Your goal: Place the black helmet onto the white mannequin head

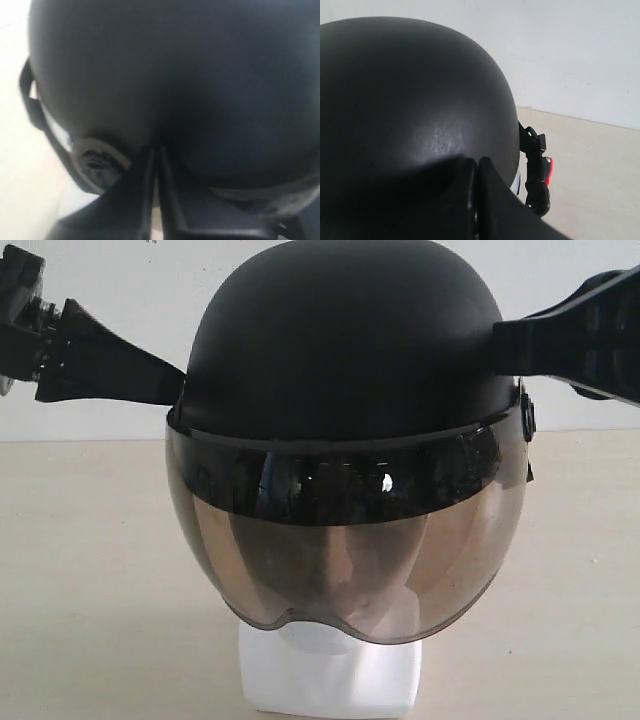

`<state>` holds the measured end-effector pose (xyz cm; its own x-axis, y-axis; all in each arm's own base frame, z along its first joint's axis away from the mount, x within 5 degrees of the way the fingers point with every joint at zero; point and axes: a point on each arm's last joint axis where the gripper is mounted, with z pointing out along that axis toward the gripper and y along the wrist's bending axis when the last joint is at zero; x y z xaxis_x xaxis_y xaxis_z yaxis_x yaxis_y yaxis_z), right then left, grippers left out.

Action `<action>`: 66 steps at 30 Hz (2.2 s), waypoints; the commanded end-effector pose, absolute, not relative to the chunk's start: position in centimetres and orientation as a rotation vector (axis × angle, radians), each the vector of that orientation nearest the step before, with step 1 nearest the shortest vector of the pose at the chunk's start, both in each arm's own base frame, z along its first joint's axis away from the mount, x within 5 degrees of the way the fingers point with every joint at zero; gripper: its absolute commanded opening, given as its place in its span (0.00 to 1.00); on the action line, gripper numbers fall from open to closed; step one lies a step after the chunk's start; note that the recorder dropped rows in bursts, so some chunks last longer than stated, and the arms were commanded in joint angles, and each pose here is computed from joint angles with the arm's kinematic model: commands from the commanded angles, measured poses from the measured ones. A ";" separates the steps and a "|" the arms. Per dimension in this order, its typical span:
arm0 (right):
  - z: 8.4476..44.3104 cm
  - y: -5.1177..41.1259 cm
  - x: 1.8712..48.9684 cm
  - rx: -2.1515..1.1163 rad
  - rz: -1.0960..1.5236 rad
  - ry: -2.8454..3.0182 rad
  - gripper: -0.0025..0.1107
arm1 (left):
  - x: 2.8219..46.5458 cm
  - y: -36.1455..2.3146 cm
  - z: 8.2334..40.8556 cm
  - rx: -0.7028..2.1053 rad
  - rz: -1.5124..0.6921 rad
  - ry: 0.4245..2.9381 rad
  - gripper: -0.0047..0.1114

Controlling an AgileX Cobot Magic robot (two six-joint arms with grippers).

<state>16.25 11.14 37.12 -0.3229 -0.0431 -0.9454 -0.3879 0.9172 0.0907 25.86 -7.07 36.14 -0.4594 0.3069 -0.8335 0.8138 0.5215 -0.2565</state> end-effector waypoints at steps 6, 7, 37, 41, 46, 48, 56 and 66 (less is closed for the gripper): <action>39.0 10.5 16.4 -0.297 0.294 1.841 0.02 | 21.5 -7.6 36.9 0.978 -0.859 1.952 0.08; 39.4 10.2 16.4 -0.282 0.263 1.844 0.02 | 21.5 -7.6 36.9 0.978 -0.859 1.952 0.08; 36.1 5.0 6.9 -0.509 0.442 1.328 0.02 | 6.5 -3.9 36.5 0.477 -0.272 1.713 0.08; 32.8 5.0 6.6 -0.540 0.457 1.375 0.02 | 5.9 -3.6 32.3 0.424 -0.265 1.737 0.08; 32.0 5.1 6.7 -0.517 0.491 1.411 0.02 | 5.4 -3.2 30.0 0.361 -0.227 1.695 0.08; 32.0 5.1 6.7 -0.500 0.515 1.419 0.02 | 5.1 -3.2 29.9 0.368 -0.232 1.689 0.08; 32.0 5.1 6.6 -0.471 0.552 1.435 0.02 | 4.5 -3.3 30.0 0.376 -0.230 1.665 0.08; 32.0 5.1 6.6 -0.471 0.552 1.435 0.02 | 4.5 -3.3 30.0 0.374 -0.229 1.663 0.08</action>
<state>6.73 5.14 31.89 0.0464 0.0646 -0.9968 -0.6127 0.7900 0.0226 4.55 -3.27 29.97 -0.0979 0.1323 -0.9864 0.3760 0.9226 0.0865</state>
